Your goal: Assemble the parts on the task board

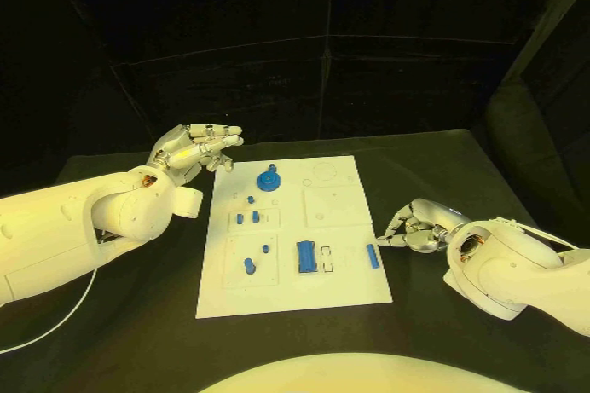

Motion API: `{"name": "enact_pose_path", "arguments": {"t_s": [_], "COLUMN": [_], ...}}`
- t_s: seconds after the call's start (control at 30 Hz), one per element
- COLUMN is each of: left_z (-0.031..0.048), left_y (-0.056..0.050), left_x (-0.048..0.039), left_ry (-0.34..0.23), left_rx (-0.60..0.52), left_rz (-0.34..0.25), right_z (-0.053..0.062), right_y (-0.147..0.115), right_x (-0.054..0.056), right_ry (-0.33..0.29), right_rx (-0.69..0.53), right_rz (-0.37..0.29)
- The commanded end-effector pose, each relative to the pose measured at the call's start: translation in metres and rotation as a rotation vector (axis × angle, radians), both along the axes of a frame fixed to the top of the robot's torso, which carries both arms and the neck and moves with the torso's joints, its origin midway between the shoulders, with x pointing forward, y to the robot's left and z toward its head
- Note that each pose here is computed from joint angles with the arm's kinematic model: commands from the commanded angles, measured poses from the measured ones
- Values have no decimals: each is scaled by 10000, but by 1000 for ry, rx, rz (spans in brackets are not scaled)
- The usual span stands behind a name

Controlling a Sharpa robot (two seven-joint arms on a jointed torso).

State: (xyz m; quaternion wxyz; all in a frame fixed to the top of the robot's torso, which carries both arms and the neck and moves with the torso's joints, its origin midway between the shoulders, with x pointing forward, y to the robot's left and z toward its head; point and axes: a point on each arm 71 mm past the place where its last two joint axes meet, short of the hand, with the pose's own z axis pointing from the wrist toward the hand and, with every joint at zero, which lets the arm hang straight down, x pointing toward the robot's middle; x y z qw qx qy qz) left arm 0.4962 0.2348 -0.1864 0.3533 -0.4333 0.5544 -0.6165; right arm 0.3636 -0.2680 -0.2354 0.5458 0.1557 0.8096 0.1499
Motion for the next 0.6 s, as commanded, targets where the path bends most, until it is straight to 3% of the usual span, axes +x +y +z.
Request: {"name": "enact_pose_path", "arguments": {"t_s": [0.03, 0.6], "left_z": [10, -14], "left_y": [-9, 4], "left_x": [1, 1], "left_ry": [-5, 0], "left_rx": [-8, -4], "left_rz": [-8, -6], "right_z": [-5, -74], "right_y": [25, 200], "right_x": [15, 59], "right_ry": [-6, 22], "right_rx": [-31, -81], "right_rz": [27, 95]}}
